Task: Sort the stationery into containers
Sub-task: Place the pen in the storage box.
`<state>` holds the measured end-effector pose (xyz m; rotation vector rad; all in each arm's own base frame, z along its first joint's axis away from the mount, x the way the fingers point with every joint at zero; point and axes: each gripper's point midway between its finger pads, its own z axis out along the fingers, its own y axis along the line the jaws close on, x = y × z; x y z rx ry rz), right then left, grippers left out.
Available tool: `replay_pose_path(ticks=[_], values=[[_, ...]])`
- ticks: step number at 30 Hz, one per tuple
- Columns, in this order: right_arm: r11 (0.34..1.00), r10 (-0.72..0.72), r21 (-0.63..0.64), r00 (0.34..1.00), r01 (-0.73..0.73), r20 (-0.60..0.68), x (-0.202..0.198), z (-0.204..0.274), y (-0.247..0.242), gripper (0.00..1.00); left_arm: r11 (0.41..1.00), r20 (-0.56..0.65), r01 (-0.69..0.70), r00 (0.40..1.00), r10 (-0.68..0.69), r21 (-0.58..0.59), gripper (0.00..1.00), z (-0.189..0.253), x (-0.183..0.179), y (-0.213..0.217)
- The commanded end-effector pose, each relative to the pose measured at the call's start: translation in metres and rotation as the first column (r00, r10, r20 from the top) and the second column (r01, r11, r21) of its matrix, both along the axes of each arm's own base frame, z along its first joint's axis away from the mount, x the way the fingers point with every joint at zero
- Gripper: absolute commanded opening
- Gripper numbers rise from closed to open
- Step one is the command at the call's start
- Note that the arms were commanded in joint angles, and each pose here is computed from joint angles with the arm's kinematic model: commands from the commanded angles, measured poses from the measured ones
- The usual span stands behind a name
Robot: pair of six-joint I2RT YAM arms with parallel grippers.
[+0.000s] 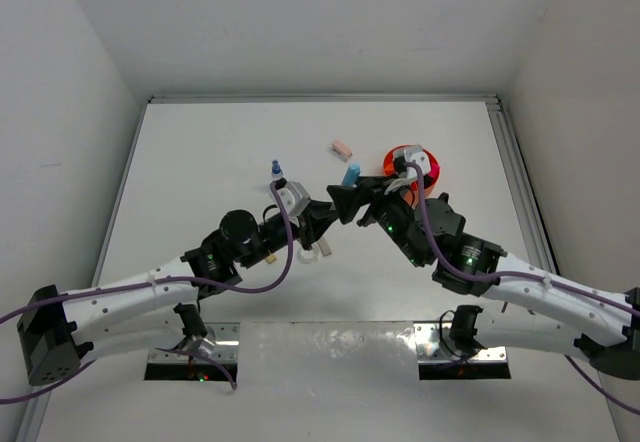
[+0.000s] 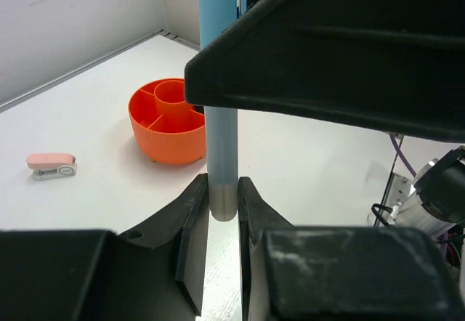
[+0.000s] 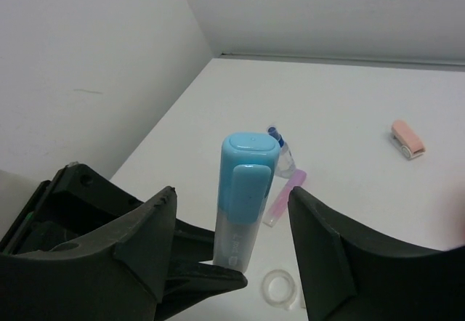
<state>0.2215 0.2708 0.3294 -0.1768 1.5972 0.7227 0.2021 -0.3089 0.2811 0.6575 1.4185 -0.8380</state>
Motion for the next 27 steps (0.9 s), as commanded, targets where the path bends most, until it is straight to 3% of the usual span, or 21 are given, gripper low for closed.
replay_pose_path(ticks=[1, 3, 7, 9, 12, 16, 17, 18, 19, 20, 27], values=[[0.999, -0.032, 0.024, 0.999, 0.032, 0.032, 0.006, 0.014, 0.0, 0.62, 0.999, 0.041, -0.009, 0.999, 0.011, -0.036, 0.0, 0.015, 0.002, 0.002], [0.999, -0.025, 0.021, 0.999, 0.024, 0.044, 0.007, 0.016, 0.003, 0.59, 0.999, 0.041, -0.003, 0.999, 0.004, -0.034, 0.0, 0.015, 0.001, 0.002], [1.0, -0.022, 0.014, 0.999, 0.022, 0.045, 0.008, 0.015, 0.006, 0.32, 1.0, 0.06, -0.004, 0.998, 0.005, -0.011, 0.0, 0.012, 0.001, 0.003], [1.0, -0.017, 0.011, 0.999, 0.017, 0.04, 0.008, 0.013, 0.007, 0.25, 1.0, 0.067, -0.008, 0.998, 0.009, -0.014, 0.0, 0.014, 0.002, 0.003], [1.0, -0.006, 0.004, 0.999, 0.006, 0.039, 0.007, 0.009, 0.008, 0.03, 1.0, 0.091, -0.014, 0.996, 0.016, -0.018, 0.0, 0.018, 0.003, 0.004], [1.0, 0.011, -0.019, 0.999, -0.01, 0.041, 0.005, 0.004, 0.008, 0.0, 0.999, 0.122, -0.041, 0.992, 0.043, -0.017, 0.04, 0.02, 0.009, 0.006], [1.0, 0.018, -0.023, 0.999, -0.017, 0.047, 0.004, 0.005, 0.007, 0.0, 0.999, 0.119, -0.042, 0.992, 0.044, -0.018, 0.18, 0.021, 0.009, 0.006], [0.999, 0.017, -0.032, 0.999, -0.016, 0.047, 0.005, 0.004, 0.007, 0.0, 0.999, 0.107, -0.041, 0.993, 0.042, -0.012, 0.4, 0.018, 0.009, 0.006], [0.999, 0.01, -0.048, 0.999, -0.008, 0.044, 0.006, 0.001, 0.005, 0.0, 0.999, 0.101, -0.036, 0.994, 0.037, -0.011, 0.92, 0.017, 0.008, 0.006], [0.999, -0.006, -0.054, 0.999, 0.009, 0.046, 0.009, 0.001, 0.001, 0.0, 0.999, 0.093, -0.034, 0.995, 0.034, -0.007, 1.0, 0.016, 0.008, 0.006], [0.941, -0.214, -0.236, 0.967, 0.241, 0.136, 0.048, 0.002, -0.059, 0.0, 0.996, 0.043, -0.064, 0.997, 0.061, 0.06, 1.0, 0.001, 0.006, 0.019]])
